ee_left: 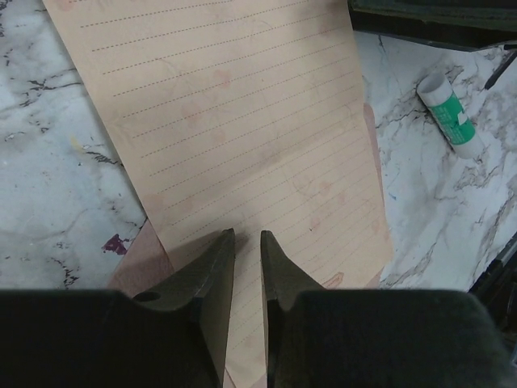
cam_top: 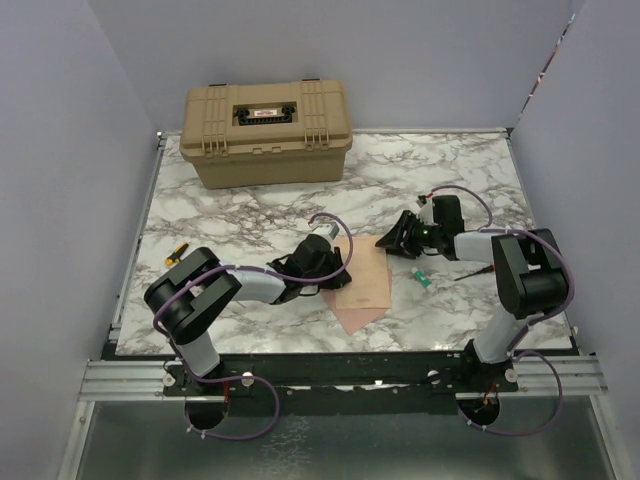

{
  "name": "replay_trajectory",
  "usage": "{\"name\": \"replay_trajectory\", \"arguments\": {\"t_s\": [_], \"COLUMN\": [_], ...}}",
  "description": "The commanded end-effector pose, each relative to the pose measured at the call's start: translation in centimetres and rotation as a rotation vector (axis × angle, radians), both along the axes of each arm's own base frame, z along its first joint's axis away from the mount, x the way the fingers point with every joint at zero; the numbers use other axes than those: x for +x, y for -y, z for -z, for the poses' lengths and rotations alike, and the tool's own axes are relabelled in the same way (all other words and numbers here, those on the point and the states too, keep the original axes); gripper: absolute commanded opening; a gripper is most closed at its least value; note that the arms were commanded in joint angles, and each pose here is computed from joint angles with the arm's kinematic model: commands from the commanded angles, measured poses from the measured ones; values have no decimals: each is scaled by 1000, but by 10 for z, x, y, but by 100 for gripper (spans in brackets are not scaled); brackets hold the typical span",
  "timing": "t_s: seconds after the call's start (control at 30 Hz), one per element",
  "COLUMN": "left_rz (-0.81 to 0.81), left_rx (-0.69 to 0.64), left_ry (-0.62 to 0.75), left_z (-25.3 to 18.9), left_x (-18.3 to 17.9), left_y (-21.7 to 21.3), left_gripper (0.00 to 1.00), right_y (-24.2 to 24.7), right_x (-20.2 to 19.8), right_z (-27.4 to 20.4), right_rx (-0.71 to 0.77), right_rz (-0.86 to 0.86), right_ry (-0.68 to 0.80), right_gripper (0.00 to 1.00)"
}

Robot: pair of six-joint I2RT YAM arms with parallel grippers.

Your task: Place the letter into the envelope and seal it

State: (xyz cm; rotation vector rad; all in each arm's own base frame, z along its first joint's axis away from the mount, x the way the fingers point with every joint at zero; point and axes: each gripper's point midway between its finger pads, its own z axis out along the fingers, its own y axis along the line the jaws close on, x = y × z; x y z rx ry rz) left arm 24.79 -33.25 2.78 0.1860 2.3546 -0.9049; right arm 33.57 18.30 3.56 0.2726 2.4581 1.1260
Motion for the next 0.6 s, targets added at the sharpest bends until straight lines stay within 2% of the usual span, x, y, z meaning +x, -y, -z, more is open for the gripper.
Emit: {"name": "replay_trajectory", "arguments": {"t_s": [0.0, 0.07, 0.13, 0.3, 0.37, 0.4, 0.5, 0.57], "left_rz": [-20, -20, -19, 6, 7, 0, -41, -73], "left_rx": [71, 79, 83, 69, 60, 56, 24, 5], "left_ry": [-19, -13, -6, 26, 57, 75, 176, 249], "left_z": [21, 21, 19, 2, -16, -28, -77, -111], "left_x": [-2, -1, 0, 3, 9, 13, 27, 34], "left_y": [-10, -12, -12, -6, -3, -3, -4, -10], "left_gripper": [21, 21, 21, 21, 25, 33, 70, 89], "right_y": [-10, -14, -20, -26, -26, -25, -21, -18], "right_x": [-4, -4, -6, -4, -2, -1, 3, 5], "right_z": [4, 1, -6, -29, -40, -46, -71, -92], "right_rx": [53, 84, 131, 205, 210, 206, 191, 181], "right_rz": [-57, -73, -100, -118, -109, -101, -75, -55], "right_ry": [21, 39, 62, 149, 189, 211, 286, 344], "right_gripper": [49, 45, 37, 1, 0, 0, 0, 0]}}
